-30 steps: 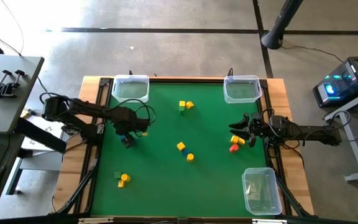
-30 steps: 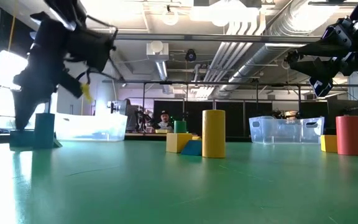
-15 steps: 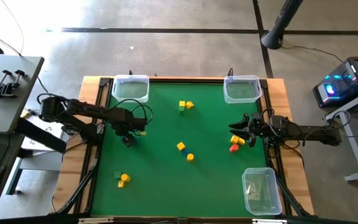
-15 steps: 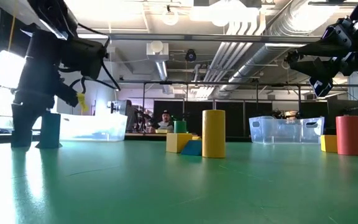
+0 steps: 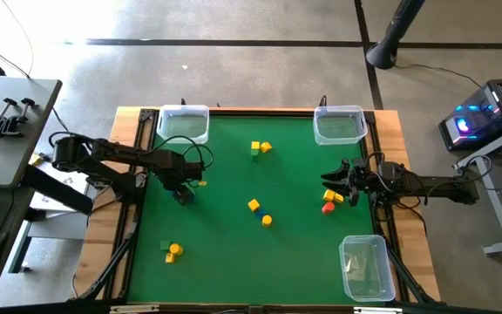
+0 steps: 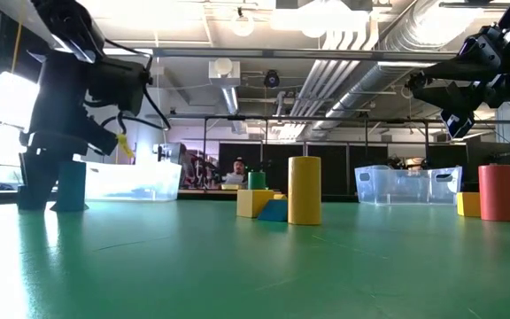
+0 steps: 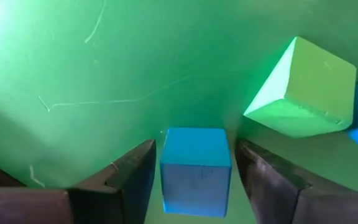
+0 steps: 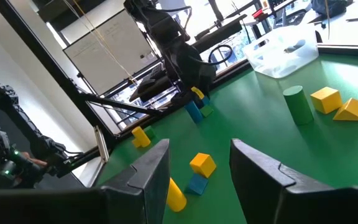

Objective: Sort blocks by size
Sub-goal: Put the blue cube block into the top left transparent bin

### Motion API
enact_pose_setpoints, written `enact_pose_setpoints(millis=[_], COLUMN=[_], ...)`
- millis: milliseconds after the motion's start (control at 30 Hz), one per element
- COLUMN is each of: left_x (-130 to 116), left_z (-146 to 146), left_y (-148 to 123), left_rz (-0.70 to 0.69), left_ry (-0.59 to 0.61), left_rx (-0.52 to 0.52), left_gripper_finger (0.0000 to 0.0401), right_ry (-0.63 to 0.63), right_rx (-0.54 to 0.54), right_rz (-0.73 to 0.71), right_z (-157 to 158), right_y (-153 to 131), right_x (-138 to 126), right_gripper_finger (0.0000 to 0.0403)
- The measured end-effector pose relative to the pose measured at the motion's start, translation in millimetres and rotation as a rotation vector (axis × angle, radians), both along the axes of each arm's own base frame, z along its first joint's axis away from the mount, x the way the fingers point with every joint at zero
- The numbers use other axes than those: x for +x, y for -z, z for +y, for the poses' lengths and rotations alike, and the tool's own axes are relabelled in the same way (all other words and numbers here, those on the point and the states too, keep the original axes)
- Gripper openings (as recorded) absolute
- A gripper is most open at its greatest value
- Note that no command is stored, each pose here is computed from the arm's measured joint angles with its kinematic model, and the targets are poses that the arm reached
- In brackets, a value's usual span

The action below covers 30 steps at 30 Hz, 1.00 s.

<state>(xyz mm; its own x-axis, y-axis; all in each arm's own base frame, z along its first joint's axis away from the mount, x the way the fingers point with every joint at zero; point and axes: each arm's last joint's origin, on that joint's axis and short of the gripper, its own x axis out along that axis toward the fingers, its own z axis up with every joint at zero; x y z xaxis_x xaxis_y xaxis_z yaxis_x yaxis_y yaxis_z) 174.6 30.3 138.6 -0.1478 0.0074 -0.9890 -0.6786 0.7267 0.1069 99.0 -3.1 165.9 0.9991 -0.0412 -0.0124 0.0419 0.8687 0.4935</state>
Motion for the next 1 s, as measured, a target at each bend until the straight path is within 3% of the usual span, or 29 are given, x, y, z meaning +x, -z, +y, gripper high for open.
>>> enact_pose_setpoints(millis=[400, 700, 1000], left_x=[-1, 13, 31], left_z=[0, 20, 58], left_y=[-4, -49, -111], left_rz=[0.042, 0.096, 0.023], left_ry=[0.053, 0.080, 0.075], left_rx=[-0.008, 0.089, 0.314], left_gripper_finger=[0.0097, 0.0096, 0.0102], right_ry=[0.000, 0.000, 0.000], right_rx=[0.000, 0.000, 0.000], right_rz=[0.000, 0.001, 0.001], right_z=[0, 0, 0], right_y=[0, 0, 0], right_x=[0, 0, 0], right_gripper_finger=[0.0156, 0.0156, 0.0156])
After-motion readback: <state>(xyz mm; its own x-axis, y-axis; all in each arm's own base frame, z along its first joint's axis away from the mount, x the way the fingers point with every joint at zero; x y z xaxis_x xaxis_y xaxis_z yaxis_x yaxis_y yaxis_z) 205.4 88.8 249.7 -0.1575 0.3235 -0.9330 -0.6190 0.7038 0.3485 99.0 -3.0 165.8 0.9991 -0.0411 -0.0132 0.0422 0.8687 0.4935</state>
